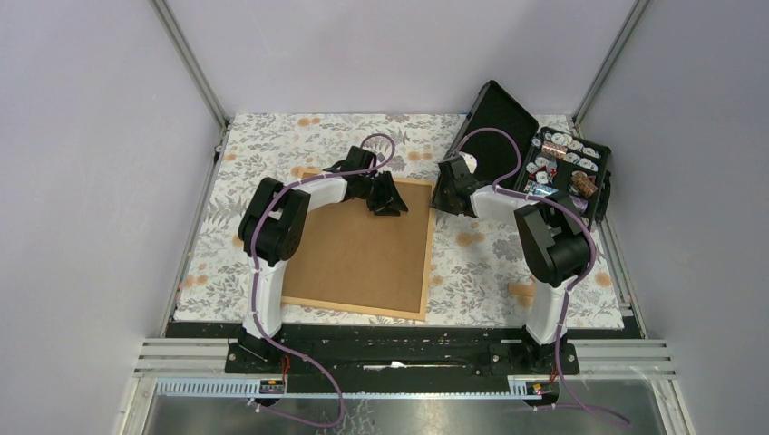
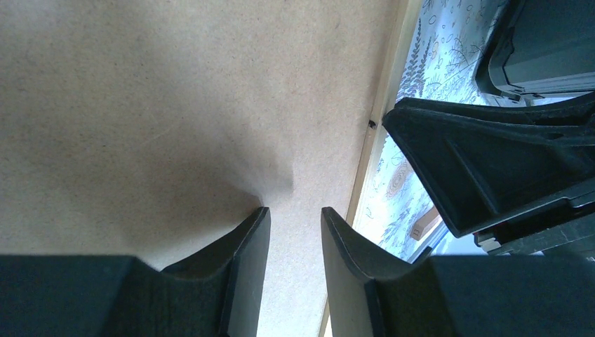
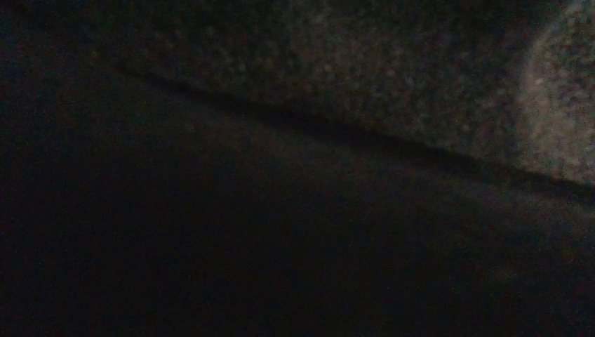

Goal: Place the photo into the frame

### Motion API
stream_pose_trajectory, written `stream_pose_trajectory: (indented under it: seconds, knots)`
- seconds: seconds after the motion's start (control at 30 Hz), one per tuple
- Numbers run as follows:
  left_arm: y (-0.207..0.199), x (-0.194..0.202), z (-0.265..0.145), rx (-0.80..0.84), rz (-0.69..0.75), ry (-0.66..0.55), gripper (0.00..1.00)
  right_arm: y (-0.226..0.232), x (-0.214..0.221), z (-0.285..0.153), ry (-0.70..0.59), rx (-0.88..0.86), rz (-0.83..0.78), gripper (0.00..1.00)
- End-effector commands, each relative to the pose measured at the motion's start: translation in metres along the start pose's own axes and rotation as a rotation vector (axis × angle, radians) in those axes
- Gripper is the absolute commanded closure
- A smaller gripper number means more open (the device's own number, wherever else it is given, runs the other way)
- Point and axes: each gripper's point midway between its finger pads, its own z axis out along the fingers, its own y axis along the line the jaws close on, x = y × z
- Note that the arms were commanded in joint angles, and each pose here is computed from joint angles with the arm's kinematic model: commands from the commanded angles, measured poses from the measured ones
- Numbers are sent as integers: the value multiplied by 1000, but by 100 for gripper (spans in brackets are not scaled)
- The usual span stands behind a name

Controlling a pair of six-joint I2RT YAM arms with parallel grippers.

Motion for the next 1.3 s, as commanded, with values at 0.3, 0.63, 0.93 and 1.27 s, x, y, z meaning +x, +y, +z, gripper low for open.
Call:
stream_pose_trajectory:
  seconds: [0.3, 0.63, 0.93, 1.27]
  knots:
    - [75, 39, 8, -241, -65, 93, 61, -12, 59, 1, 182, 27, -151, 57]
    - [73, 38, 8, -234, -65, 95, 62, -5, 71, -2, 217, -4, -162, 58]
    - [73, 38, 8, -236, -63, 92, 62, 0, 83, -3, 240, -32, -170, 57]
    - [74, 38, 9, -236, -64, 94, 62, -11, 97, -8, 267, -28, -200, 57]
